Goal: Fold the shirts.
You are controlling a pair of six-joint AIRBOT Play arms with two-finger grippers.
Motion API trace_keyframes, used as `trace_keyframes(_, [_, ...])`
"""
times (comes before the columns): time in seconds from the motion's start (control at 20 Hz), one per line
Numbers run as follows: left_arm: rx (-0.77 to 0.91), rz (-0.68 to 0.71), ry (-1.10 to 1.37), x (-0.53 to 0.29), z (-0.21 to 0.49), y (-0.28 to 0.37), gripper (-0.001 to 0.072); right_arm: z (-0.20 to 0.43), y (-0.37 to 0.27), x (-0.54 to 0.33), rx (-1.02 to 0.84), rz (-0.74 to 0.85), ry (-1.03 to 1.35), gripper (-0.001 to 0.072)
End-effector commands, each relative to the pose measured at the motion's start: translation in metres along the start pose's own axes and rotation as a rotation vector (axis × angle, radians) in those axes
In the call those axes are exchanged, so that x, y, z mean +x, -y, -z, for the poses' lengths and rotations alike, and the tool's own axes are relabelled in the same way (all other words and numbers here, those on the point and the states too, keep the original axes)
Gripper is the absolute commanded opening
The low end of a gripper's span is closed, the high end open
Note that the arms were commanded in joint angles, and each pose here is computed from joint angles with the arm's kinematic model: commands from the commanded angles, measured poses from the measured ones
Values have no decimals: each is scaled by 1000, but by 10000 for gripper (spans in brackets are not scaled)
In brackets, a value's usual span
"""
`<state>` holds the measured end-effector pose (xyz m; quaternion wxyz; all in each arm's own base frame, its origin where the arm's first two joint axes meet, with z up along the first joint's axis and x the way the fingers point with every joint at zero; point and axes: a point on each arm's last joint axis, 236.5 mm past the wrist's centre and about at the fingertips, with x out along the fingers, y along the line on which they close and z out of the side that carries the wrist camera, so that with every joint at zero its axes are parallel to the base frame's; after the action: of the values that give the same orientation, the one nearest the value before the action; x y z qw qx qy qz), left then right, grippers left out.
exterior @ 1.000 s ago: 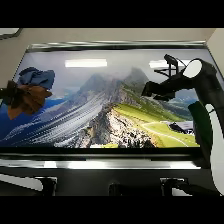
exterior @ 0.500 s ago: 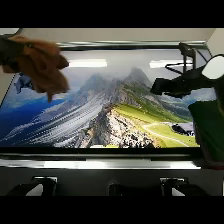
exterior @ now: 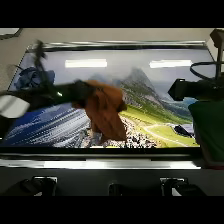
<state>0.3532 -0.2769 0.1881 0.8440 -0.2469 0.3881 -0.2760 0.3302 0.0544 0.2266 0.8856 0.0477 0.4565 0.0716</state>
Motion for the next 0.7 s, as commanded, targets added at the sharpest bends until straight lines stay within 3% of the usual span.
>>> trace_keyframes(0.0, [-148,-157,-196,73,89,-74,38,21,9,-1,-15,39,-87,679])
trace_keyframes(0.1, [-215,-198,-246,100,98,-98,40,19,12,17,-10,42,-122,679])
trace_keyframes(0.15, [-227,-184,-236,106,87,-98,118,19,13,30,-6,43,-151,679])
trace_keyframes(0.2, [-204,-157,-222,106,69,-93,520,21,14,43,-1,40,-190,679])
trace_keyframes(0.25, [-175,-148,-201,98,46,-91,709,26,12,55,2,24,-235,679])
trace_keyframes(0.35, [-64,-180,-204,63,5,-105,711,44,-4,76,-18,-59,-358,680])
trace_keyframes(0.45, [10,-330,-278,16,-10,-154,710,67,-28,91,-15,-181,-467,680])
trace_keyframes(0.55, [-17,-459,-409,-26,10,-208,666,103,-39,110,32,-248,-559,680])
trace_keyframes(0.6, [-56,-467,-479,-36,31,-226,603,124,-40,120,60,-262,-608,680])
trace_keyframes(0.65, [-113,-450,-522,-36,52,-237,596,146,-43,127,88,-282,-660,679])
